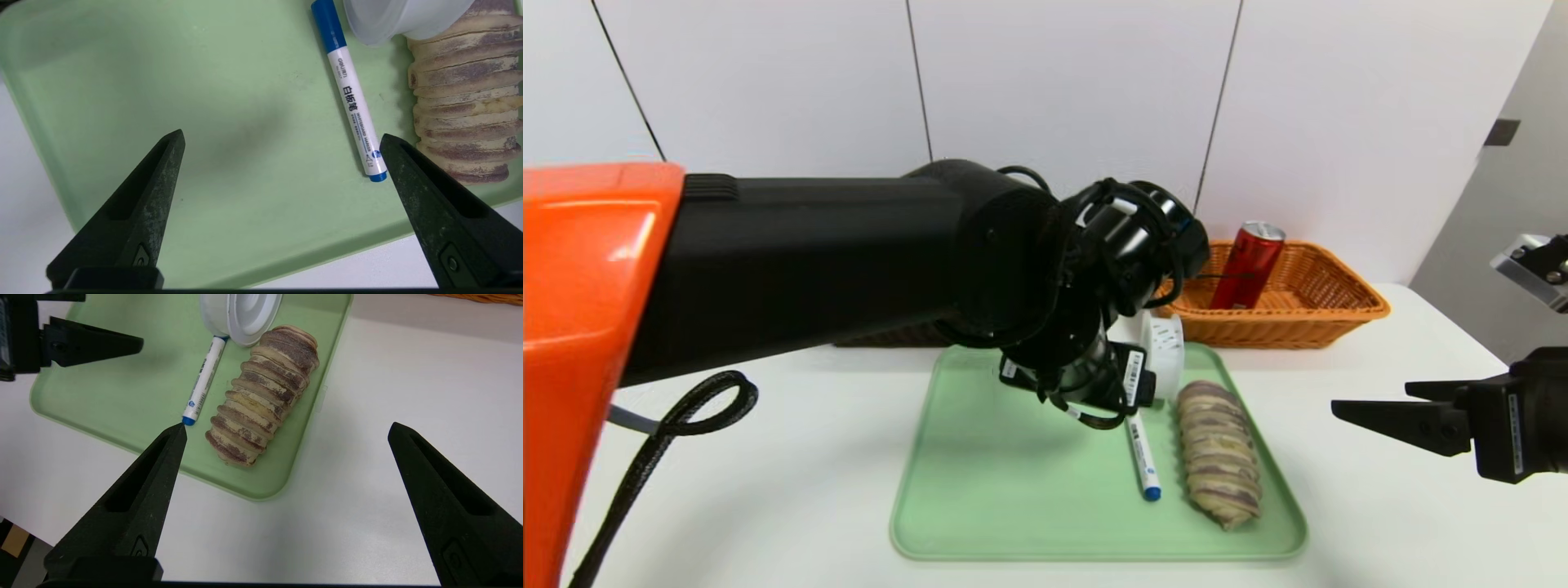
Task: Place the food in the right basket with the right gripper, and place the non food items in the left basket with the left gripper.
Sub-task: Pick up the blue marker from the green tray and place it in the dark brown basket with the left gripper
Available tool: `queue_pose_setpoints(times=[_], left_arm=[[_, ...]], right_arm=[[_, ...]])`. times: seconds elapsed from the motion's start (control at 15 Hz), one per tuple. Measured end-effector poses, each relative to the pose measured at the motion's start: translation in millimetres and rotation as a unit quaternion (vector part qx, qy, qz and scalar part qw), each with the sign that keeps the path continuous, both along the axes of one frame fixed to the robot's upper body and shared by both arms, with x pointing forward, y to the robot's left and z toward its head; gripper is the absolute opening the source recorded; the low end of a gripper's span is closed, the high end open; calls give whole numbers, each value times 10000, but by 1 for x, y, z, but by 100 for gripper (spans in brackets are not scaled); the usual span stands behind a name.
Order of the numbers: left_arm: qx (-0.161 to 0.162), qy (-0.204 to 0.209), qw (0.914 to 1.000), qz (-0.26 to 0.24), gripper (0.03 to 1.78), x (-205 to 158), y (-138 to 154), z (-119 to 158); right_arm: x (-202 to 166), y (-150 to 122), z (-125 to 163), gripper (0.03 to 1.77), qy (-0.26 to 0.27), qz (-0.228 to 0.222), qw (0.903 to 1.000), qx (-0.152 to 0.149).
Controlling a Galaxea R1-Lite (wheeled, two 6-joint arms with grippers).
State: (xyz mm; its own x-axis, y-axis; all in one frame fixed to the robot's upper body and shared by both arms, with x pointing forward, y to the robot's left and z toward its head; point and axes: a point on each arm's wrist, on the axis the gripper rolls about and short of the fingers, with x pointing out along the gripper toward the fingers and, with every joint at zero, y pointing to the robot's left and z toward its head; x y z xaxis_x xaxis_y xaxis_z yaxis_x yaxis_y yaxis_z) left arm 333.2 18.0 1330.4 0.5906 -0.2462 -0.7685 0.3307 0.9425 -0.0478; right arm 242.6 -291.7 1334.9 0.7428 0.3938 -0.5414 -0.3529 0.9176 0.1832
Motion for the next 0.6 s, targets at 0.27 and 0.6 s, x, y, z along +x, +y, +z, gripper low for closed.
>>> queue_pose_setpoints(times=[0.27,0.6], left_arm=[[-65,-39,9999,-120,169,1,-17,-13],[110,73,9998,-150,169,6,-27,-33]], right_arm=[[0,0,0,170,-3,1,10000,-1],[-1,0,-2,170,32,-4,10000,-5]])
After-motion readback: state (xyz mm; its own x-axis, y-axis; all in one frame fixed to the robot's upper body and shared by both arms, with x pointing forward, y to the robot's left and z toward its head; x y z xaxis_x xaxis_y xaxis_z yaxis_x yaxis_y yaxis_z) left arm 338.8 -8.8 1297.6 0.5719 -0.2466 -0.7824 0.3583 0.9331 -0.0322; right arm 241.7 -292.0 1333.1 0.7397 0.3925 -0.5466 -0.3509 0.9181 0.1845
